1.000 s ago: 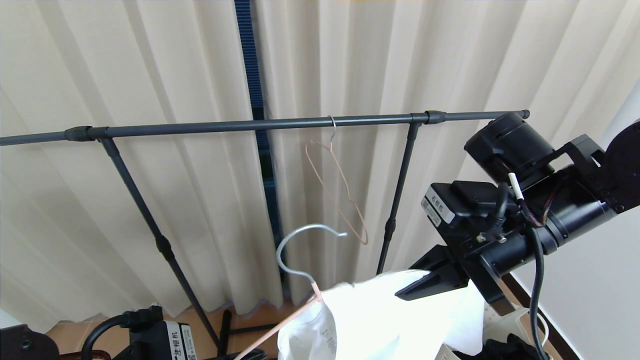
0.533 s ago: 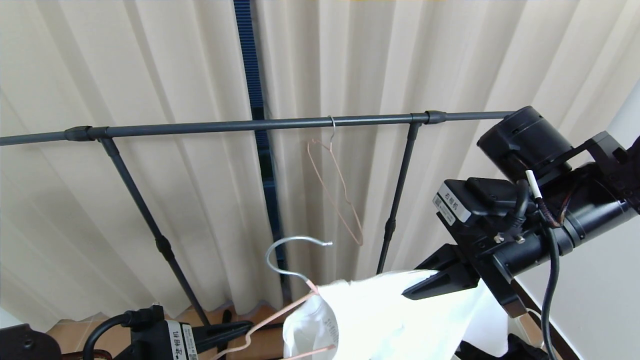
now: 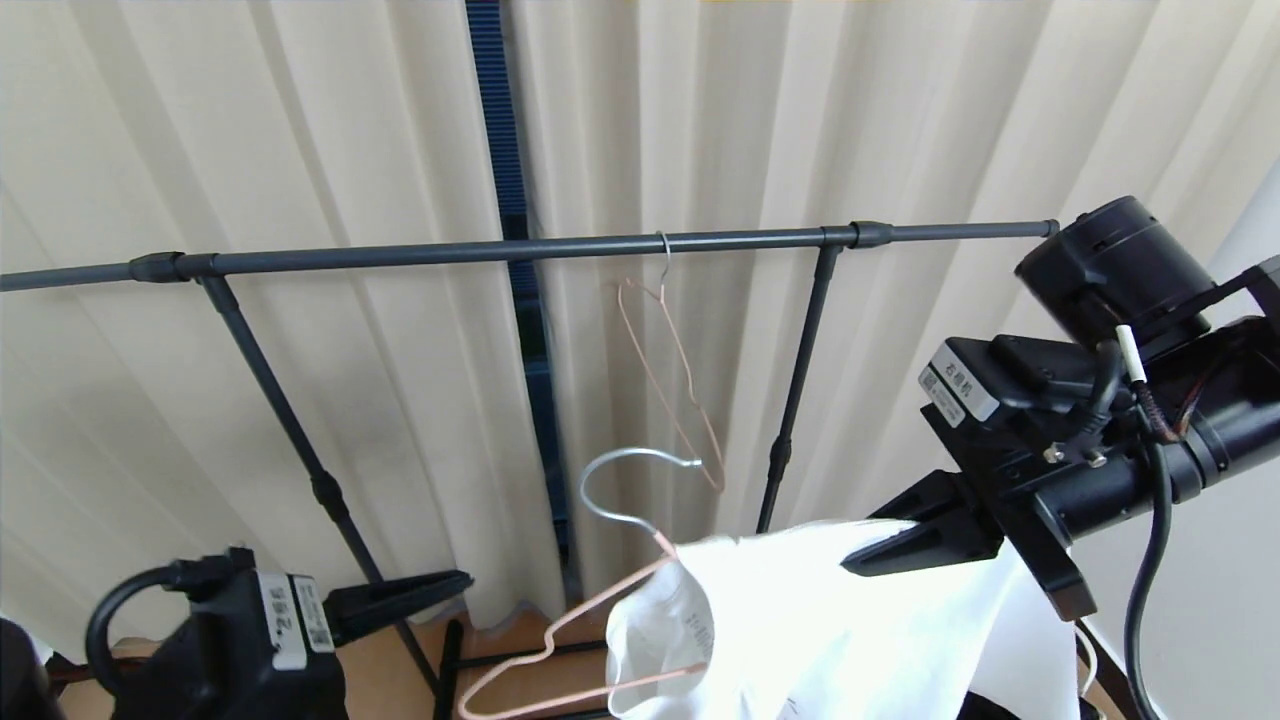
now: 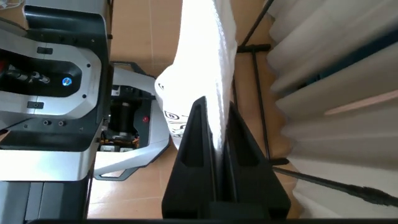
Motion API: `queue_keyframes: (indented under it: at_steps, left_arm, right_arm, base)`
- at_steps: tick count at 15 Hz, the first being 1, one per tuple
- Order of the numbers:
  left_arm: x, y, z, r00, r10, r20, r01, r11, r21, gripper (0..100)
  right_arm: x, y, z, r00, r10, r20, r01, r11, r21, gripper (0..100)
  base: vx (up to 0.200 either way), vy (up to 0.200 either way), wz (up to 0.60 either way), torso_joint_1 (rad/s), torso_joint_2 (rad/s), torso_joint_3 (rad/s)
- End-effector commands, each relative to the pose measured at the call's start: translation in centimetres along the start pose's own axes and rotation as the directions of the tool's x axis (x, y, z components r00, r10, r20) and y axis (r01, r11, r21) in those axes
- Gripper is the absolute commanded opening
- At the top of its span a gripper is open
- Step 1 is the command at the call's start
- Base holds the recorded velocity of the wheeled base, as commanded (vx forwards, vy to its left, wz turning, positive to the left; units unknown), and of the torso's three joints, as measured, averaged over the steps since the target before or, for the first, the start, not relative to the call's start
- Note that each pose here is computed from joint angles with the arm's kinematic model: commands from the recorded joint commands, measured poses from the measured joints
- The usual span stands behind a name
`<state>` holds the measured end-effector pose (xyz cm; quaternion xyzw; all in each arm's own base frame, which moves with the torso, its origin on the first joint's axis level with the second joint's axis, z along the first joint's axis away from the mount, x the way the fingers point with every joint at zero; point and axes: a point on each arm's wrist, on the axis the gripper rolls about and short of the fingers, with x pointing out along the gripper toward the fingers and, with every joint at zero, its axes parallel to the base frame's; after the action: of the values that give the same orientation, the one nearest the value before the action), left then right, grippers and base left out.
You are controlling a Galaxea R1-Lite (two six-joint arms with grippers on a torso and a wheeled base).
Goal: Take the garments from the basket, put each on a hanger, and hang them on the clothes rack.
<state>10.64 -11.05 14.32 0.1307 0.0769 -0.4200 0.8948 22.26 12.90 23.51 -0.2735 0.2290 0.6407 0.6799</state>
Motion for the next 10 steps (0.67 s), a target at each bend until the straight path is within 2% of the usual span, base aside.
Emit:
queue_keyframes:
  at_steps: [1, 2, 3, 4, 5, 6, 8, 10]
  left_arm:
    - [-0.6, 1.6, 1.1, 0.994, 0.1, 0.053, -0.097, 0.994, -0.059, 100]
    - [-0.5, 2.0, 1.3, 0.991, 0.126, 0.046, -0.12, 0.986, -0.118, 100]
    - [-0.4, 2.5, 1.4, 0.988, 0.151, 0.013, -0.147, 0.973, -0.18, 100]
    - [-0.3, 2.7, 1.4, 0.987, 0.158, -0.003, -0.156, 0.967, -0.199, 100]
    - [-0.1, 3.2, 1.8, 0.984, 0.167, -0.061, -0.178, 0.948, -0.263, 100]
    - [0.0, 3.4, 2.1, 0.982, 0.162, -0.093, -0.183, 0.938, -0.295, 100]
    - [0.7, 3.4, 1.8, 0.974, 0.136, -0.183, -0.191, 0.923, -0.334, 100]
    - [2.3, 3.3, 0.8, 0.959, 0.102, -0.264, -0.191, 0.921, -0.339, 100]
  right_arm:
    - [-1.4, 0.1, 0.0, 0.998, -0.063, 0.028, 0.063, 0.998, 0.007, 0]
    - [-1.7, 0.0, 0.0, 0.995, -0.092, 0.043, 0.091, 0.995, 0.033, 0]
    - [-1.7, 0.0, -0.1, 0.992, -0.118, 0.05, 0.115, 0.991, 0.068, 0]
    - [-1.7, 0.0, -0.1, 0.99, -0.13, 0.05, 0.126, 0.989, 0.079, 0]
    - [-1.3, 0.1, -0.7, 0.98, -0.193, 0.048, 0.186, 0.975, 0.119, 0]
    - [-0.9, 0.3, -1.3, 0.971, -0.231, 0.062, 0.222, 0.966, 0.131, 0]
    - [-0.1, 0.6, -2.6, 0.948, -0.296, 0.118, 0.278, 0.949, 0.149, 0]
    - [0.5, 0.4, -3.2, 0.921, -0.349, 0.173, 0.326, 0.933, 0.151, 0]
  base:
    - [0.0, 0.0, 0.0, 0.0, 0.0, 0.0]
    - [0.0, 0.0, 0.0, 0.0, 0.0, 0.0]
    - [0.0, 0.0, 0.0, 0.0, 0.0, 0.0]
    - [0.0, 0.0, 0.0, 0.0, 0.0, 0.0]
    - [0.0, 0.0, 0.0, 0.0, 0.0, 0.0]
    - [0.0, 0.0, 0.0, 0.0, 0.0, 0.0]
    - [0.0, 0.0, 0.0, 0.0, 0.0, 0.0]
    - [0.0, 0.0, 0.0, 0.0, 0.0, 0.0]
